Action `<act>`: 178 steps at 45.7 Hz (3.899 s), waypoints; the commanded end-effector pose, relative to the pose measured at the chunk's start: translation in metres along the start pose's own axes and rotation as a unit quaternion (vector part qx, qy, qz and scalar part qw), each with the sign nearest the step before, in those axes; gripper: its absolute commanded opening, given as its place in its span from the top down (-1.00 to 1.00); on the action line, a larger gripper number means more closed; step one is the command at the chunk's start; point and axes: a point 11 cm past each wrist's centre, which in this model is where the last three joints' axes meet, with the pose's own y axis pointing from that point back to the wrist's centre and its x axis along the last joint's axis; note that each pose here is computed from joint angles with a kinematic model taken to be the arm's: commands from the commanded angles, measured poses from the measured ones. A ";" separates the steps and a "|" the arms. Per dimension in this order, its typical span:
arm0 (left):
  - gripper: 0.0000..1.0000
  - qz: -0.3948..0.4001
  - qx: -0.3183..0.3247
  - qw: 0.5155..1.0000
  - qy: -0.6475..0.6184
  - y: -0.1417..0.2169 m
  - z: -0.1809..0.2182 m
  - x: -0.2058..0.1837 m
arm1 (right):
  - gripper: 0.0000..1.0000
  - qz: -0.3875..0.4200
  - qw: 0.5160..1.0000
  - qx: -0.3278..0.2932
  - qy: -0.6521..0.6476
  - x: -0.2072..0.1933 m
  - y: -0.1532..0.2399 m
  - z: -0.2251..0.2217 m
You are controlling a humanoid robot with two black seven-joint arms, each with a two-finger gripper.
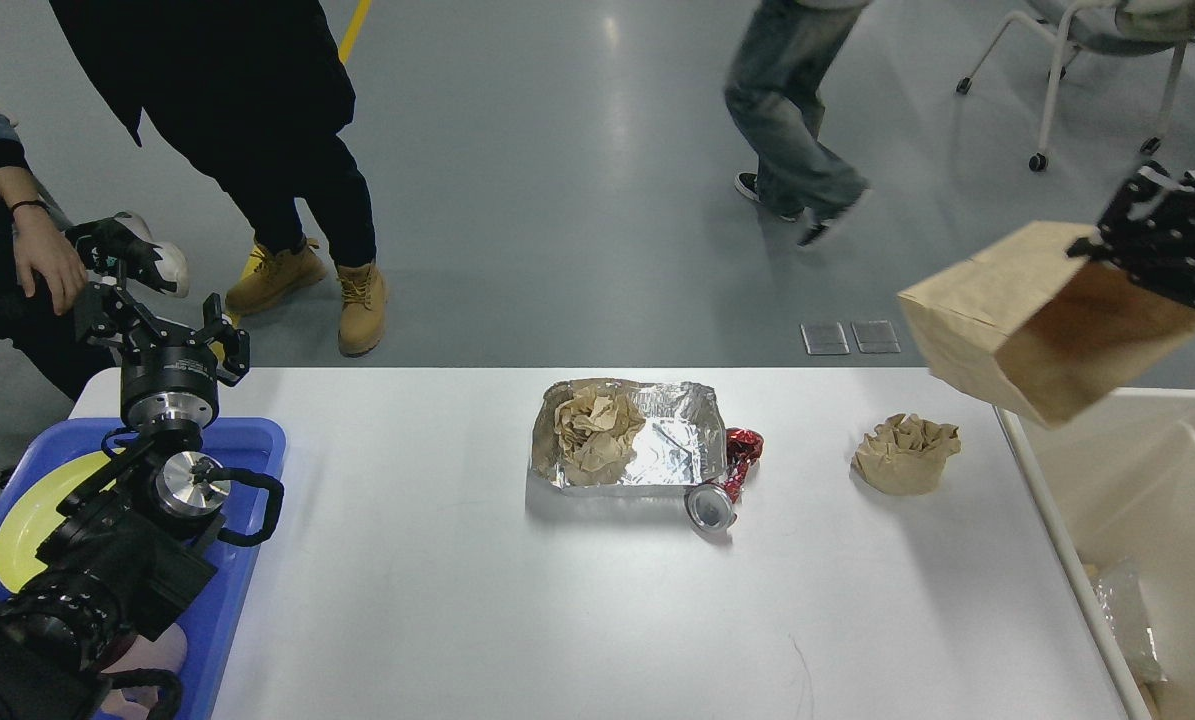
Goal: Tidy desktop
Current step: 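Release the brown paper bag into the white bin with the right gripper, then move the right gripper down to the crumpled brown paper ball, then grasp the paper ball, lift it and drop it into the bin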
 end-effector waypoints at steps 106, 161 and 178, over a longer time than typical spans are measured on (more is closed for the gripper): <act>-0.93 0.000 0.000 1.000 0.000 0.000 0.000 0.000 | -1.00 -0.111 0.974 -0.116 0.159 -0.200 -0.122 0.007; -0.93 0.000 0.000 1.000 0.000 0.000 0.000 0.000 | 1.00 -0.002 0.977 -0.134 0.168 -0.211 -0.176 0.060; -0.93 0.000 0.000 1.000 0.000 0.000 0.000 0.000 | 1.00 -0.006 0.991 -0.073 0.113 -0.159 -0.084 -0.018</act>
